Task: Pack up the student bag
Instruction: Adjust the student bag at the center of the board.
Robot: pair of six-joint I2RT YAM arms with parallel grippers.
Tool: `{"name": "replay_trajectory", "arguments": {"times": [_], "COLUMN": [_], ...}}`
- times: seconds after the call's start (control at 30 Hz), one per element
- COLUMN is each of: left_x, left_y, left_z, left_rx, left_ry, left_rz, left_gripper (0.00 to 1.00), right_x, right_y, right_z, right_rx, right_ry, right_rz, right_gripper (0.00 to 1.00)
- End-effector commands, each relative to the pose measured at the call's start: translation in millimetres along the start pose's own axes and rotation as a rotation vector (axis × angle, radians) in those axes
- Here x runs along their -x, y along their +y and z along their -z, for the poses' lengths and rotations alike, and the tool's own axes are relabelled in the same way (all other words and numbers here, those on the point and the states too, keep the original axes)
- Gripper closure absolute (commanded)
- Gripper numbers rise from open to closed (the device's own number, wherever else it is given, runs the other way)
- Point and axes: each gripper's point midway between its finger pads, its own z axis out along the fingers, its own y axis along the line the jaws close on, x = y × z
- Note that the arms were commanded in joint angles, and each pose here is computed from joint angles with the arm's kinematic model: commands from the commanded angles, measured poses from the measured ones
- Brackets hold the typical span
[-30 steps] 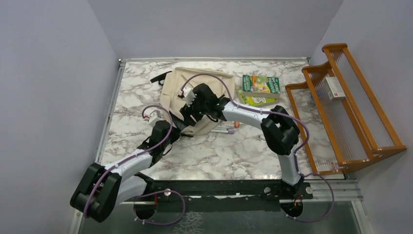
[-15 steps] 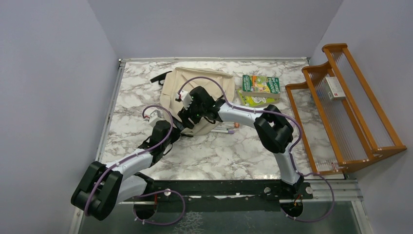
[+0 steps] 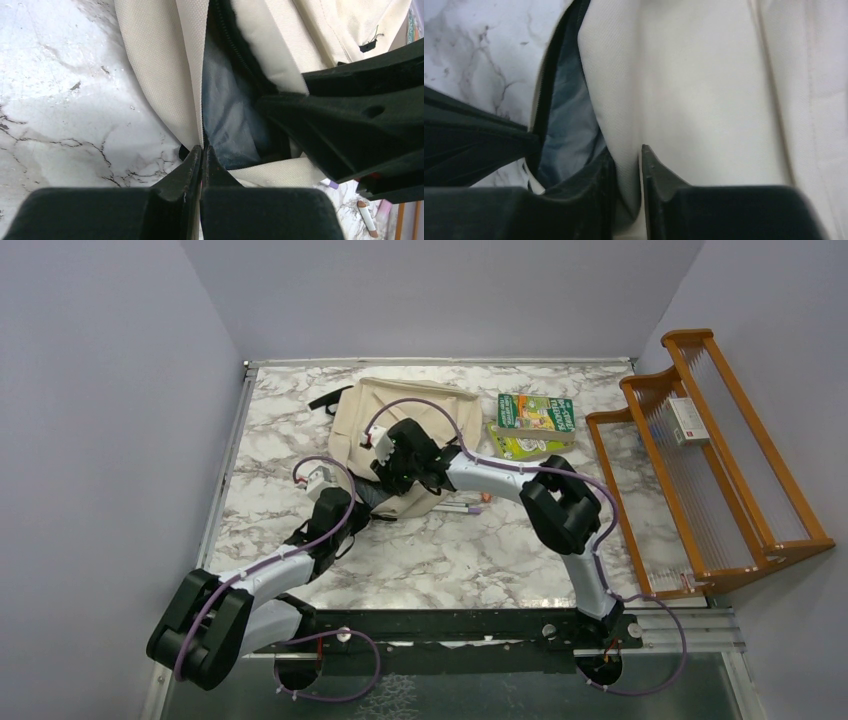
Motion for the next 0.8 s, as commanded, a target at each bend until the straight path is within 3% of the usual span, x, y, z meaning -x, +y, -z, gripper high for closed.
{"name": "replay_trajectory", "arguments": {"times": [0.0, 0.1, 0.4, 0.77], "left_x": [-5, -5, -4, 0], "left_y": [12, 11, 9, 10], "left_z": [1, 0, -2, 0], "left_rx": [0.032, 0.03, 0.03, 0.04], "left_ry": [0.0, 0.006, 0.01, -0.002], "left_rz": [-0.009, -0.01, -0.028, -0.033], "left_gripper": [1.0, 0.97, 0.91, 0.92], "right_x": [34, 54, 110, 149], "right_y": [-30, -37, -33, -18], "right_z": [4, 16, 59, 100], "right_rx": [-0.179, -0.223, -0.213, -0.132], "right_ry": [-0.071, -0.122, -0.198, -0.164], "right_rz": [-0.016, -0.015, 0.051, 0.08], "right_gripper": [0.84, 0.99, 0.99, 0.99]}}
